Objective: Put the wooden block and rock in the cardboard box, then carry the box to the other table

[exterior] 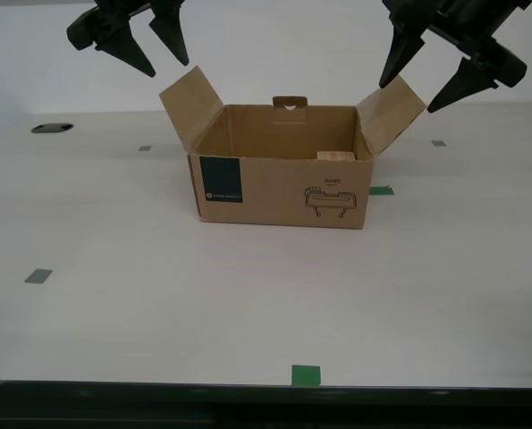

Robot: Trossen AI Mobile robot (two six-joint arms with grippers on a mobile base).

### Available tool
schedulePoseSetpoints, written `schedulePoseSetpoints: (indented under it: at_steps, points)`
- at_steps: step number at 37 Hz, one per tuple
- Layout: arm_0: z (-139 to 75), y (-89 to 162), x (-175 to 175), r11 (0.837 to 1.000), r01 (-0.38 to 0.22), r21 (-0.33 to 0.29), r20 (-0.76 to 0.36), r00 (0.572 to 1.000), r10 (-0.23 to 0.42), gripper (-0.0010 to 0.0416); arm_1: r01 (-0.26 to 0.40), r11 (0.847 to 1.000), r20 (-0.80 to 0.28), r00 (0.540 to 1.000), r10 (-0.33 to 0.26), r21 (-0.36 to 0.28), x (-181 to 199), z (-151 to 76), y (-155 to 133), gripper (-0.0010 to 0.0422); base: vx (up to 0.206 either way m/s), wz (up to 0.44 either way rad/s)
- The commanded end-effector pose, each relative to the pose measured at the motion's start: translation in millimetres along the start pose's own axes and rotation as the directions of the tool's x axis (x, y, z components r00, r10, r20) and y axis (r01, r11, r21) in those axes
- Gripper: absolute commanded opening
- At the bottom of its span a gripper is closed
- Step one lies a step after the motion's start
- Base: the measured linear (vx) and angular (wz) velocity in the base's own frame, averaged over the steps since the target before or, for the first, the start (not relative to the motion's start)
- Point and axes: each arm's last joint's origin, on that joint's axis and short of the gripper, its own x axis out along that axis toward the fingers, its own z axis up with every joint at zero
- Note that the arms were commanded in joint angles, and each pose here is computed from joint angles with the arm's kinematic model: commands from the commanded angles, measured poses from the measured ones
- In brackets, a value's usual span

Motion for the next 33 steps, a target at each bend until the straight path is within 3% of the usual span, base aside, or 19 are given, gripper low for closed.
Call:
schedulePoseSetpoints:
  at_steps: [1, 8, 14, 33]
  points:
    - [2.7, -5.1, 11.4, 1.000, -0.003, 0.014, -0.012, 1.000, 0.003, 0.0390, 0.005, 1.000, 0.008, 1.000, -0.005, -0.001, 3.2, 1.5, 0.2, 0.0281, 0.000, 0.000]
    - [9.3, -10.8, 26.7, 0.999, -0.028, 0.016, 0.005, 1.000, 0.028, 0.0389, 0.013, 1.000, 0.024, 1.000, -0.013, -0.008, 10.7, -0.1, -2.0, 0.0281, 0.000, 0.000]
    - [11.0, -12.6, 31.6, 0.999, -0.034, 0.022, 0.011, 0.999, 0.034, 0.0390, 0.087, 0.995, 0.013, 0.996, -0.086, -0.044, 21.6, -7.0, -1.9, 0.0281, 0.000, 0.000]
    - [11.8, -11.3, 31.6, 0.998, -0.058, 0.026, 0.015, 0.998, 0.057, 0.0389, 0.094, 0.992, 0.063, 0.994, -0.089, -0.084, 40.4, -6.6, 3.0, 0.0281, 0.000, 0.000]
